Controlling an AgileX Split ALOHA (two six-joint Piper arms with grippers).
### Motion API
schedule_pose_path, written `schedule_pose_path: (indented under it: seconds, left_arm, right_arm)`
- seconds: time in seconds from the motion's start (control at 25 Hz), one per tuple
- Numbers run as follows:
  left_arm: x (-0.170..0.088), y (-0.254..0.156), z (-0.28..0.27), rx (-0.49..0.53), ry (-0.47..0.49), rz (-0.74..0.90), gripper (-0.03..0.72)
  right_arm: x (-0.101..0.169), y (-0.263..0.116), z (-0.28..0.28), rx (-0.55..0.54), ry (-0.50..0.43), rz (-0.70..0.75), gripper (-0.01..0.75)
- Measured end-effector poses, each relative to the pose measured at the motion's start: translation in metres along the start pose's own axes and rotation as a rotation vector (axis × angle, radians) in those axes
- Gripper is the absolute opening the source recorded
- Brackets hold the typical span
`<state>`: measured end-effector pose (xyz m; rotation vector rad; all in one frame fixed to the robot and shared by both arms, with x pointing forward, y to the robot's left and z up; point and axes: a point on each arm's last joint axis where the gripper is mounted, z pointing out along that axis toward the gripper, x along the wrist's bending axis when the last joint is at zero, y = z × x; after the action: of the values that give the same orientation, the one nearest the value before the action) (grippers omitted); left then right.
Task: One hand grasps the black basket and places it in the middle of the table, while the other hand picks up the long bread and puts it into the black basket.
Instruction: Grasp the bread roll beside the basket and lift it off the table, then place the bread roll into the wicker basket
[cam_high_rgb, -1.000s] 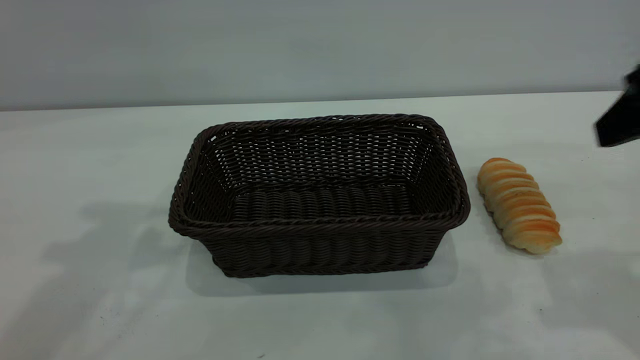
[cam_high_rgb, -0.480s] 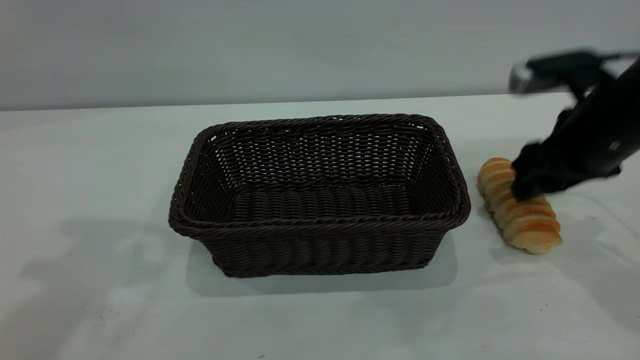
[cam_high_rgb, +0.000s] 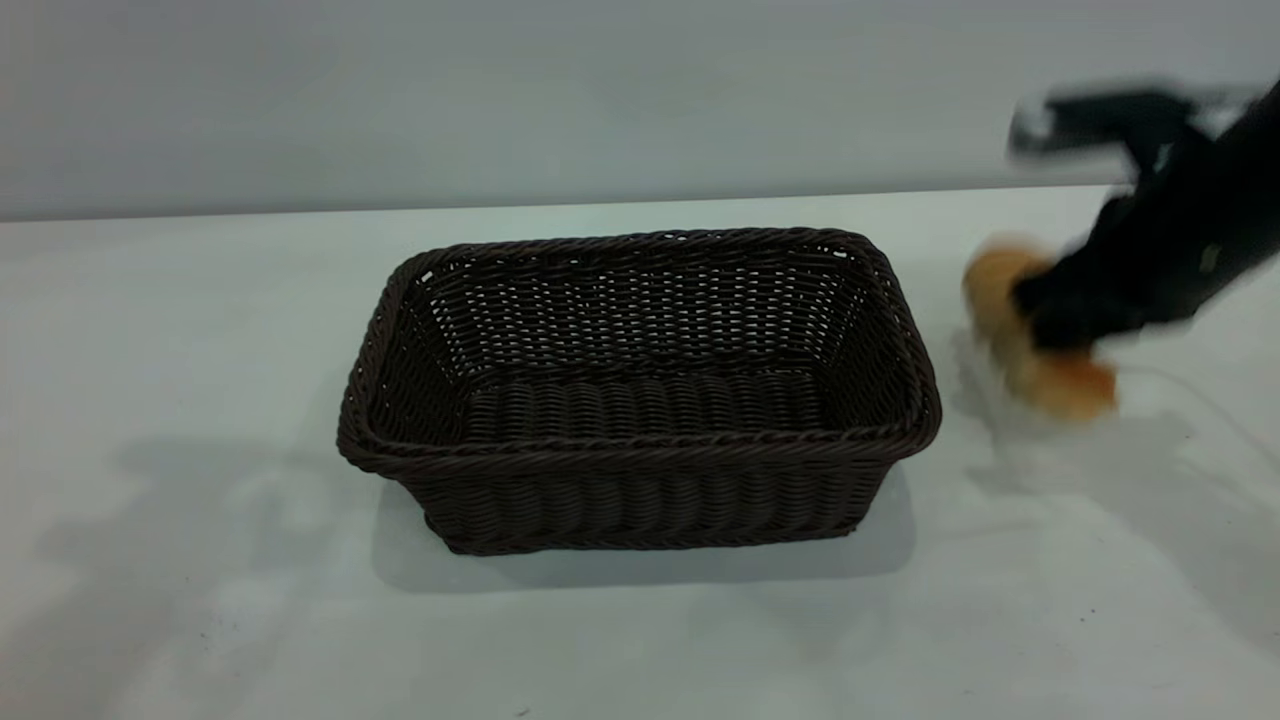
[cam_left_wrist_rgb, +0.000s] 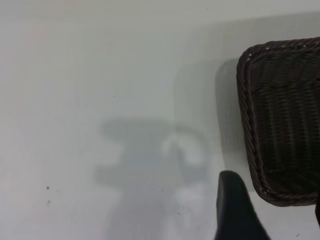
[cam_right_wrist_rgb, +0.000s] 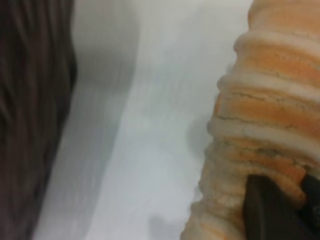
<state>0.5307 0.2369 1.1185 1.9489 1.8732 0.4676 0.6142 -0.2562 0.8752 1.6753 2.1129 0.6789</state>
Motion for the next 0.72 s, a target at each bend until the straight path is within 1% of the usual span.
schedule_pose_path:
  seconds: [0.08, 0.16, 0.28, 0.4, 0.48, 0.6, 0.72]
  left_arm:
    - [0.000, 0.000, 0.000, 0.002, 0.000, 0.000, 0.449]
    - [0.000, -0.001, -0.001, 0.003, 0.001, 0.000, 0.449]
    - [0.000, -0.001, -0.001, 0.003, 0.001, 0.006, 0.449]
    - [0.000, -0.001, -0.001, 0.003, 0.001, 0.012, 0.449]
    - [0.000, -0.001, -0.001, 0.003, 0.001, 0.014, 0.449]
    - [0.000, -0.001, -0.001, 0.003, 0.001, 0.015, 0.449]
    - [0.000, -0.001, -0.001, 0.002, 0.002, 0.023, 0.449]
  right_arm:
    - [-0.001, 0.018, -0.025, -0.080, -0.011, -0.002, 0.042]
    - [0.002, 0.031, -0.048, -0.142, 0.011, -0.007, 0.042]
    - [0.020, 0.042, -0.064, -0.176, 0.105, -0.010, 0.047]
    - [0.055, 0.045, -0.064, -0.165, 0.221, -0.038, 0.075]
    - [0.078, 0.044, -0.060, -0.153, 0.272, -0.071, 0.111]
    - [0.104, 0.037, -0.053, -0.127, 0.315, -0.125, 0.204]
    - [0.110, 0.034, -0.049, -0.117, 0.322, -0.139, 0.331]
